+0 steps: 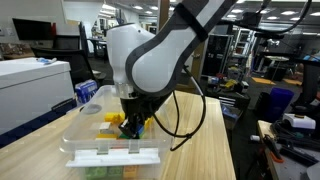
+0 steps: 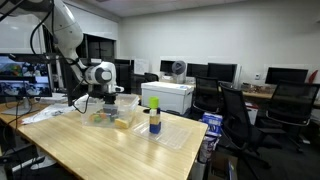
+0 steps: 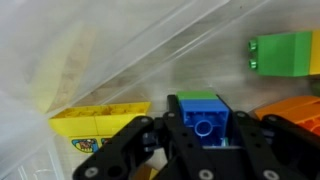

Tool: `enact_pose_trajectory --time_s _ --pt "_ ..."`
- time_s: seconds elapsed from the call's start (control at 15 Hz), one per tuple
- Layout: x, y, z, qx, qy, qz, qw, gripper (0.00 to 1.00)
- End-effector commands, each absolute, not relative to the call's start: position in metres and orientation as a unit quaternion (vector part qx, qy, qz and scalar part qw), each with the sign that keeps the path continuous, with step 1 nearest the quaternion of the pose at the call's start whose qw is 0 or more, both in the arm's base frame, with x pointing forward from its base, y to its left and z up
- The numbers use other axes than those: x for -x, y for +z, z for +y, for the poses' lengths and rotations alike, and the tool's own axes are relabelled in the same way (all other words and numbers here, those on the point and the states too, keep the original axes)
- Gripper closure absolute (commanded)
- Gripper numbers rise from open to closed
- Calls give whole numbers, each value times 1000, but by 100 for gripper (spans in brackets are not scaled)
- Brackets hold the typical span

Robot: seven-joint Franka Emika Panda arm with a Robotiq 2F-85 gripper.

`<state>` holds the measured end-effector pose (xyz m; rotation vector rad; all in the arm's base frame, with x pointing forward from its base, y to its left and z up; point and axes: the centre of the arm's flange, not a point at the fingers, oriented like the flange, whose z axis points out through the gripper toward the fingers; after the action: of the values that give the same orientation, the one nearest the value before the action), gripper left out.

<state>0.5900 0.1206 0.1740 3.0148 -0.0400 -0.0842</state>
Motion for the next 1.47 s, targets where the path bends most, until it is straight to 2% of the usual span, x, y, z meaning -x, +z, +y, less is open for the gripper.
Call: enact_pose_trajectory --time_s 0.0,0.53,1.13,1.4 --pt "-589 204 116 -996 -41 -24 75 89" --pt "-596 249 95 -995 -34 -57 72 89" --pt "-614 407 36 -987 34 -154 41 89" --pt "-618 437 -5 -973 42 -222 41 89"
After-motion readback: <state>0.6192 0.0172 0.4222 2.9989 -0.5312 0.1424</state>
